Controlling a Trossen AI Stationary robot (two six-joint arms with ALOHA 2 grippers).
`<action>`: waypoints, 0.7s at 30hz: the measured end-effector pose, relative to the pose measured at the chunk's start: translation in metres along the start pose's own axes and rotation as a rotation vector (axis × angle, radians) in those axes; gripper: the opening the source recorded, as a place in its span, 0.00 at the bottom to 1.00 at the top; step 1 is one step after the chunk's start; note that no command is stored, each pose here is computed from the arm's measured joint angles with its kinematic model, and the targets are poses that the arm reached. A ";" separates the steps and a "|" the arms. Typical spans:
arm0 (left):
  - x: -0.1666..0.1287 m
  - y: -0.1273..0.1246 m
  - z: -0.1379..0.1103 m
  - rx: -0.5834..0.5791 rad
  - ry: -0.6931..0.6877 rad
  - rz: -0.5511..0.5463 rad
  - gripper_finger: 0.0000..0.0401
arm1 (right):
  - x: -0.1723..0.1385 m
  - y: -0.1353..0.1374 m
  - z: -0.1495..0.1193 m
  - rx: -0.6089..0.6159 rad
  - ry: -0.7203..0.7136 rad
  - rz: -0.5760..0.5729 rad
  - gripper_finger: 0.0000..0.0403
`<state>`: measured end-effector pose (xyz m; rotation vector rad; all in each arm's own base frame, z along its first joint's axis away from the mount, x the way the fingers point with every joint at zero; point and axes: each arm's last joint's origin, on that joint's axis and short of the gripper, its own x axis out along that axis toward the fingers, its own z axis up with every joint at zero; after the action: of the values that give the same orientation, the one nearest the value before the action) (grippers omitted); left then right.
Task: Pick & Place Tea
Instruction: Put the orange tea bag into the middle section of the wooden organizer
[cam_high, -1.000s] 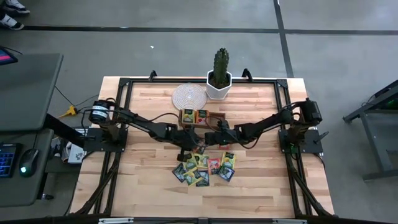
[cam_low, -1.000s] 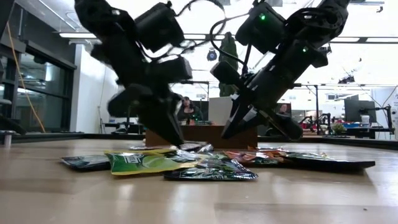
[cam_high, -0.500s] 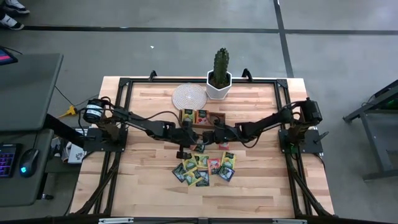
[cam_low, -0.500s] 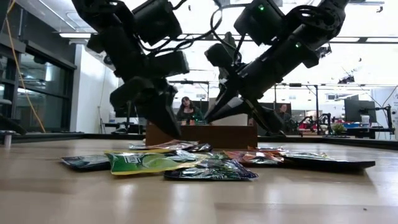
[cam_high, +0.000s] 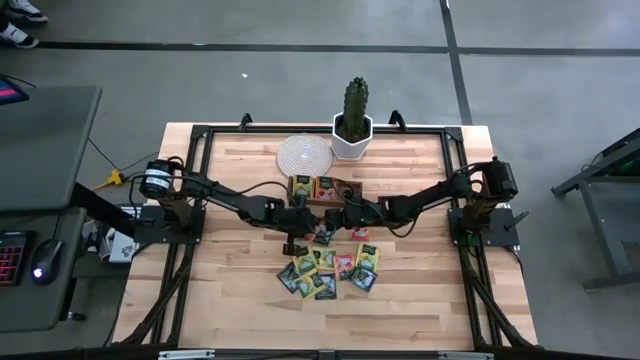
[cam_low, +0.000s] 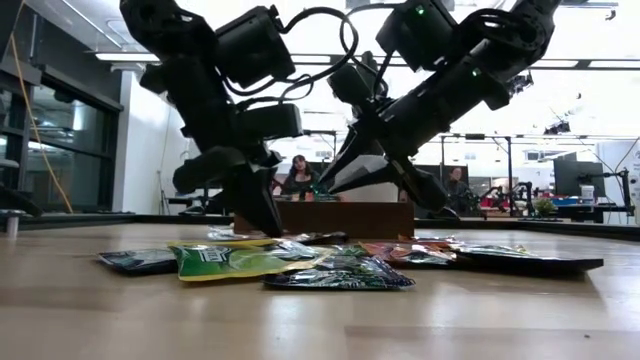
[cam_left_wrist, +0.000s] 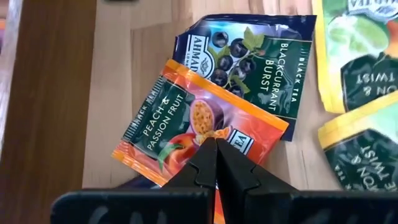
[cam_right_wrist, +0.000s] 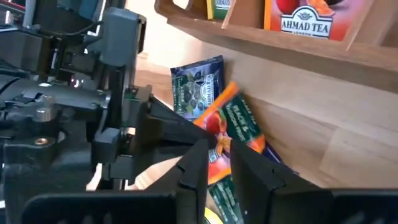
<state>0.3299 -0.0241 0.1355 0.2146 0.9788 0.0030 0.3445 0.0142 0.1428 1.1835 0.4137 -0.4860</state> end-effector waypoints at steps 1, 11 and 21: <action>0.000 0.000 0.001 0.009 -0.015 -0.006 0.00 | 0.001 -0.001 -0.001 0.000 0.006 0.001 0.19; 0.014 -0.005 0.005 0.041 -0.083 -0.110 0.00 | 0.012 -0.018 -0.002 -0.002 0.064 -0.081 0.40; 0.029 -0.009 -0.001 0.016 -0.059 -0.153 0.00 | 0.012 -0.026 0.002 -0.014 0.194 -0.117 0.51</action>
<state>0.3442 -0.0303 0.1095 0.1527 0.9350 -0.1506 0.3401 0.0022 0.1165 1.2019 0.6548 -0.4698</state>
